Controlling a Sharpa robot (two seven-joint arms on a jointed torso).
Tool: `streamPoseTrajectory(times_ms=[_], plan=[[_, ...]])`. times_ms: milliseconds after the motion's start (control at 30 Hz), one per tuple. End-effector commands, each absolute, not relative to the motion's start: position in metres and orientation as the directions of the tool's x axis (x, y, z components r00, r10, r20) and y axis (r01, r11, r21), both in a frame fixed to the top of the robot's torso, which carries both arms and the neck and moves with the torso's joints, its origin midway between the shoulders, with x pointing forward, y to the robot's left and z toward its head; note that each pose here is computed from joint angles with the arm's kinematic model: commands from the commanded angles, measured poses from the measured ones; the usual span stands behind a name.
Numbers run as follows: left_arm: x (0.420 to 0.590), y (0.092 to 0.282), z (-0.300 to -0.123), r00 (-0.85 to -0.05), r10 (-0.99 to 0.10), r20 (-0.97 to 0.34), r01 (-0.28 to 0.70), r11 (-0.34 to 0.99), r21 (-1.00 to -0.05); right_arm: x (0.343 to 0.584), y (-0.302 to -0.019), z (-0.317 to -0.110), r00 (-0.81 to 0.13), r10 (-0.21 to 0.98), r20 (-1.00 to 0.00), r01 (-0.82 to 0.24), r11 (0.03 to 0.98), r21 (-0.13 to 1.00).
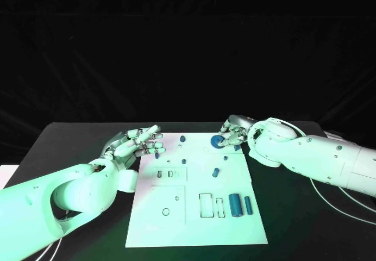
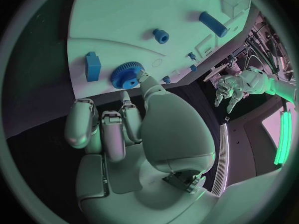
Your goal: Assemble the parts on the task board
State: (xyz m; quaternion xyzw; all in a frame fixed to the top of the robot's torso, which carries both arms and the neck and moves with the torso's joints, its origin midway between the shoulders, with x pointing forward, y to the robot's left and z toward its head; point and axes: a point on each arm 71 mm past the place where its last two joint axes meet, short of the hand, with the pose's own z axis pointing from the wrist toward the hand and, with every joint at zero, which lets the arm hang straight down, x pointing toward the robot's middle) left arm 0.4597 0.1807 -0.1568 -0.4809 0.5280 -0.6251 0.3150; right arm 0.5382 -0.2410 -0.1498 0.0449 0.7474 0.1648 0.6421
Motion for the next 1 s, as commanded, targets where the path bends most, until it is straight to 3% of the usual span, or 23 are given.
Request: streamPoseTrajectory(times_ms=[33,1000], plan=[[0.459,0.178,-0.155,-0.36,-0.891,0.276,-0.111,-0.252,-0.961,0.539,-0.24,-0.154,-0.206,0.211,-0.956,-0.141,0.96,0.242],[0.459,0.178,-0.155,-0.363,-0.891,0.274,-0.113,-0.25,-0.962,0.541,-0.229,-0.158,-0.194,0.161,-0.968,-0.148,0.97,0.191]])
